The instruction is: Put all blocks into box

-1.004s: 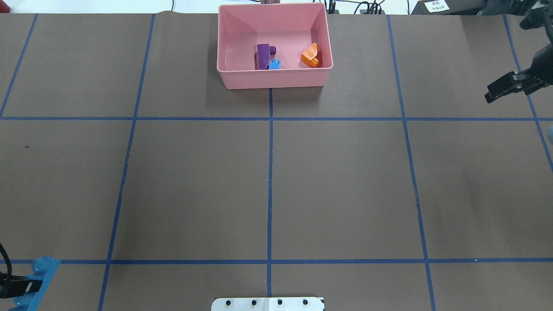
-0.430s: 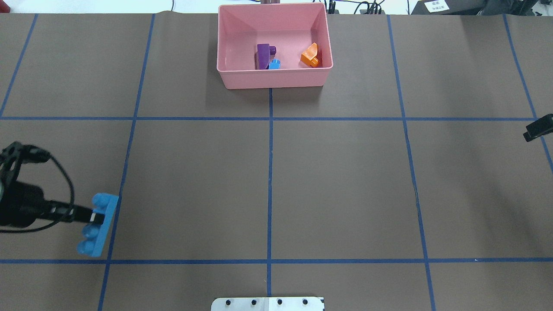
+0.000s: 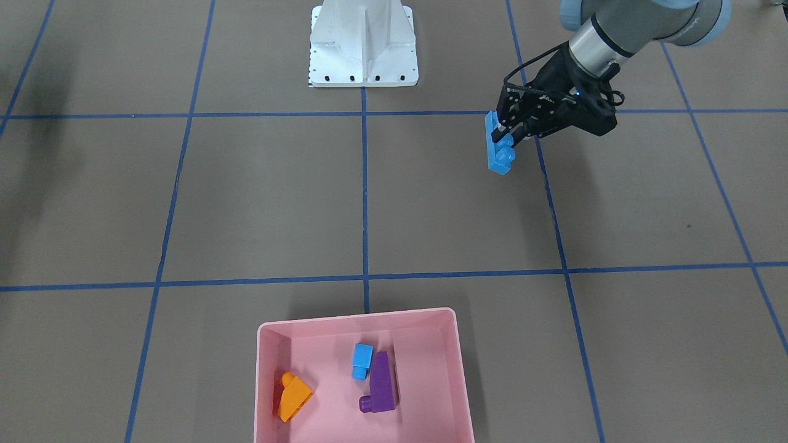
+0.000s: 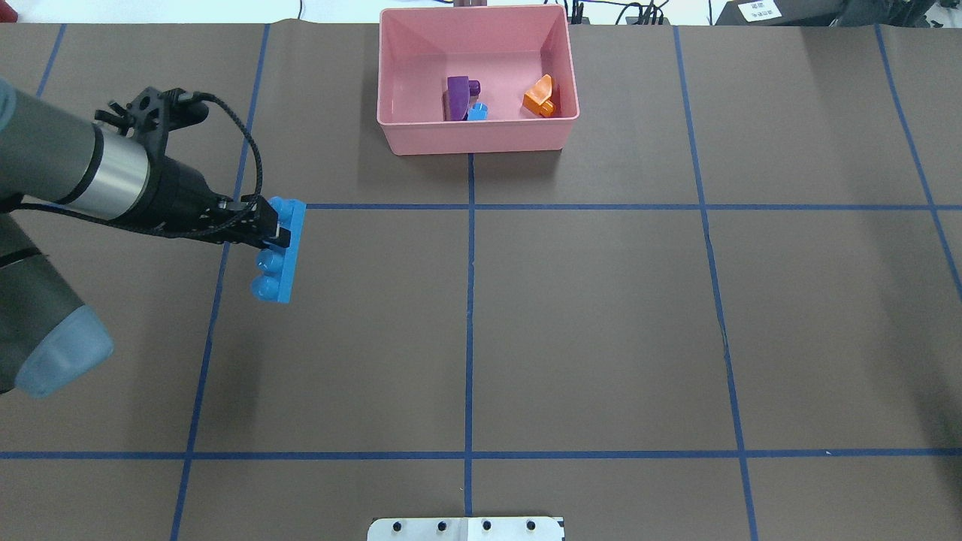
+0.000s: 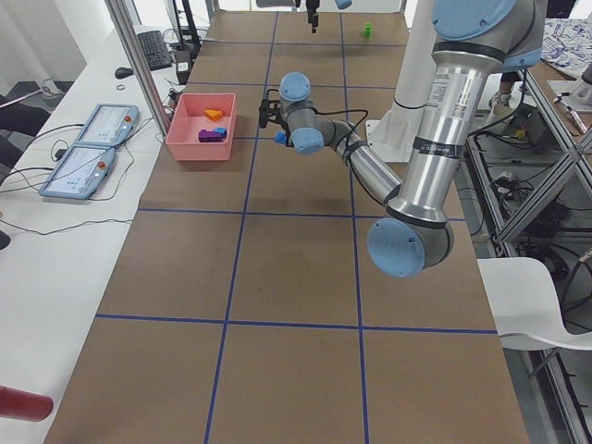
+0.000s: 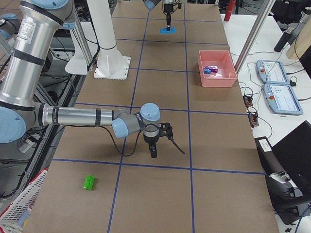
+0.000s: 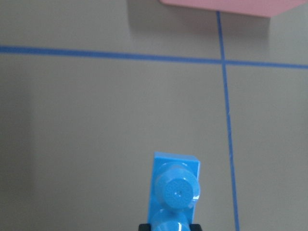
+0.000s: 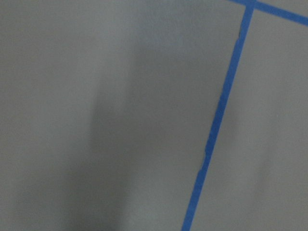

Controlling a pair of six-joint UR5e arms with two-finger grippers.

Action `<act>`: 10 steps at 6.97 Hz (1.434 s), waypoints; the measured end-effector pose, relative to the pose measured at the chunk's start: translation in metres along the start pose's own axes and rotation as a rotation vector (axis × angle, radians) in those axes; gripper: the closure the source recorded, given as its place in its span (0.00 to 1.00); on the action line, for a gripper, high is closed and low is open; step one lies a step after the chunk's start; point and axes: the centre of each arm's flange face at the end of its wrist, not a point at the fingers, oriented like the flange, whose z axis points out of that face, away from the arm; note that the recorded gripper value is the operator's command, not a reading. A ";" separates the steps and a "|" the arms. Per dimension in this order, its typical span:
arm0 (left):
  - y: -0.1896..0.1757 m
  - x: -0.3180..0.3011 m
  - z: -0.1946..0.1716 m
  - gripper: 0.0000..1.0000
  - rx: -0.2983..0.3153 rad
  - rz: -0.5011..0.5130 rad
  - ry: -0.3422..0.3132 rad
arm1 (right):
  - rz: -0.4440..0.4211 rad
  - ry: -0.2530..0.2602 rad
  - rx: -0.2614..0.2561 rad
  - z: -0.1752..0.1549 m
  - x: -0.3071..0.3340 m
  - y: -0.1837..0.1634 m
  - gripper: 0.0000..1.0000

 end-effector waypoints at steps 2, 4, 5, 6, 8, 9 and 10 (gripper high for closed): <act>-0.041 0.022 0.019 1.00 0.019 -0.011 -0.008 | 0.102 0.003 -0.047 0.023 0.055 0.081 0.01; -0.052 0.029 0.024 1.00 0.027 -0.007 -0.009 | 0.246 -0.013 -0.067 0.049 0.118 0.164 0.00; -0.054 0.035 0.023 1.00 0.031 0.000 -0.002 | 0.218 -0.018 -0.045 0.056 0.127 0.202 0.00; -0.056 0.039 0.023 1.00 0.034 0.004 0.002 | 0.159 -0.023 -0.012 0.057 0.126 0.233 0.00; -0.057 0.040 0.023 1.00 0.035 0.007 0.004 | -0.007 -0.056 0.026 0.054 0.117 0.262 0.01; -0.057 0.040 0.024 1.00 0.035 0.008 0.004 | 0.016 -0.087 0.026 0.055 0.113 0.271 0.01; -0.058 0.040 0.024 1.00 0.035 0.010 0.005 | 0.168 -0.124 0.015 0.058 0.112 0.278 0.01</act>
